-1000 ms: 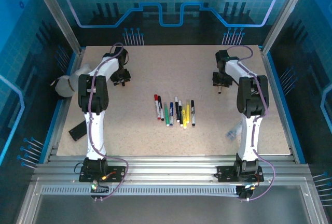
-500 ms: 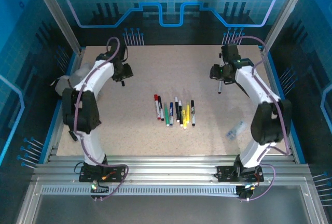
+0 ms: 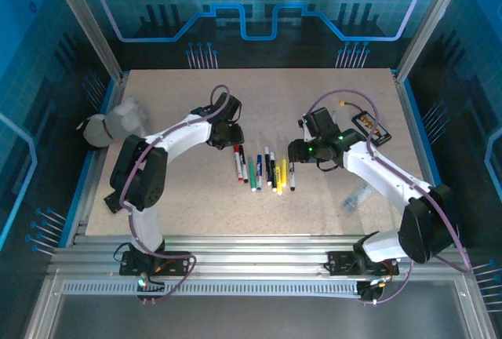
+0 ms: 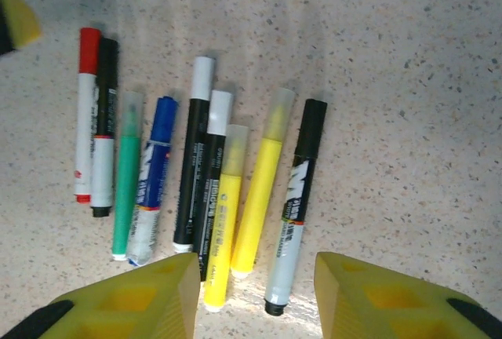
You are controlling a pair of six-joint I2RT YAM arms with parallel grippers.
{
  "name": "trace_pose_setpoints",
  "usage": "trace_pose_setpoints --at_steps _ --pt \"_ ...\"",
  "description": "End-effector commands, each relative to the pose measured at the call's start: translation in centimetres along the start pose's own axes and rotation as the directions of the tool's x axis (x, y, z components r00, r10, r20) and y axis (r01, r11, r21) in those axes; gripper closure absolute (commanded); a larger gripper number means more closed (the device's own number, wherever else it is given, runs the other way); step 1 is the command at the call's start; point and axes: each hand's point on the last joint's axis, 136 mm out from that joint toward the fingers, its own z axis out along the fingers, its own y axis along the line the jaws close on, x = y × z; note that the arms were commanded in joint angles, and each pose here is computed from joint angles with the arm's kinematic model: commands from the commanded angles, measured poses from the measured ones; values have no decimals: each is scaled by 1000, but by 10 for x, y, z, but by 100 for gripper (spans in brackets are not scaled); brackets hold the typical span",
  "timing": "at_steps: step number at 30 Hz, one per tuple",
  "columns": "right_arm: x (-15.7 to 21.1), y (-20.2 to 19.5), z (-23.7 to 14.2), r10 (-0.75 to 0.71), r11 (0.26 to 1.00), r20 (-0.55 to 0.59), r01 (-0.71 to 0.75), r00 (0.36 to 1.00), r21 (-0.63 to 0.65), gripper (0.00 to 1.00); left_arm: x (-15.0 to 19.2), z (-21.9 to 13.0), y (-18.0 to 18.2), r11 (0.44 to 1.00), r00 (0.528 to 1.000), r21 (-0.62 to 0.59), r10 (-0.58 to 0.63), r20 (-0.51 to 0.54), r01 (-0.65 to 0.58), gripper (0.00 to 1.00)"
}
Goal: Open the pen caps
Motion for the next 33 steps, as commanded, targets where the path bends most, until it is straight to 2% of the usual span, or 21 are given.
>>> trace_pose_setpoints --at_steps 1,9,33 --pt "1 -2 -6 19 1000 15 -20 1000 19 57 2 12 -10 1000 1000 6 -7 -14 7 59" --pt "-1 0 -4 10 1000 9 -10 1000 12 59 12 34 -4 999 999 -38 -14 -50 12 60" --pt "6 -4 12 7 999 -36 -5 999 32 62 9 37 8 996 999 -88 -8 -42 4 64"
